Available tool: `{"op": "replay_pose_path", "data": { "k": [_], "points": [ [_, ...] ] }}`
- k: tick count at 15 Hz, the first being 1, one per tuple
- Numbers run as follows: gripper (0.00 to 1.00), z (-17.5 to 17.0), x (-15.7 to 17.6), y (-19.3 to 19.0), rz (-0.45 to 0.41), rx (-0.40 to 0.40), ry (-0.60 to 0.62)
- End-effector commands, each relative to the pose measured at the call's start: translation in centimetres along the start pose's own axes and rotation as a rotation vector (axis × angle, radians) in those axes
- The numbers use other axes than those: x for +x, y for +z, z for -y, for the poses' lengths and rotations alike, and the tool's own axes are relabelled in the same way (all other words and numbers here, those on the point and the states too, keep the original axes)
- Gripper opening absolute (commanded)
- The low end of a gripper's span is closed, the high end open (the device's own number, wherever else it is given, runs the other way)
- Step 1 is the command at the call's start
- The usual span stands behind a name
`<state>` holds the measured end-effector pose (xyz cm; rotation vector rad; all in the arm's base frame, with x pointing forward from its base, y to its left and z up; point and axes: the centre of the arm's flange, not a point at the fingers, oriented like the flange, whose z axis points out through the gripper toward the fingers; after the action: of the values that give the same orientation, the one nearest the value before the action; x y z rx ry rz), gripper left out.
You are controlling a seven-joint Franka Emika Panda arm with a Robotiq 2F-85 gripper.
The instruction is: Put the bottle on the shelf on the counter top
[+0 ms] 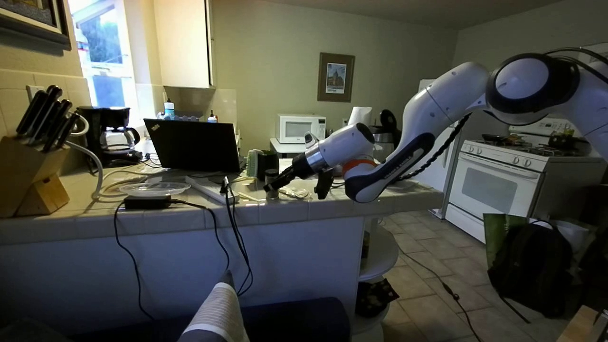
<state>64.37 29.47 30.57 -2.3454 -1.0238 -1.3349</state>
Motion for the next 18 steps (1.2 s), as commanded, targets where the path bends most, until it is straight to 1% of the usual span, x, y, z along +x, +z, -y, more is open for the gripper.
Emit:
{"op": "replay_pose_path", "data": {
  "k": [1,5,8,14,16,18],
  "points": [
    [1.00,-0.3,0.7,-0.3,0.030,-0.018,-0.021],
    [1.00,-1.0,1.3,-1.8,0.092,-0.098,0.002],
    [1.00,-1.3,2.0,-3.0,0.146,-0.118,0.059],
    [1.00,1.8,2.9,-6.2,0.300,-0.044,0.175],
    [1.00,2.9,2.9,-7.9,0.372,-0.038,0.218],
    [1.00,3.7,2.8,-10.3,0.454,-0.051,0.256]
  ]
}}
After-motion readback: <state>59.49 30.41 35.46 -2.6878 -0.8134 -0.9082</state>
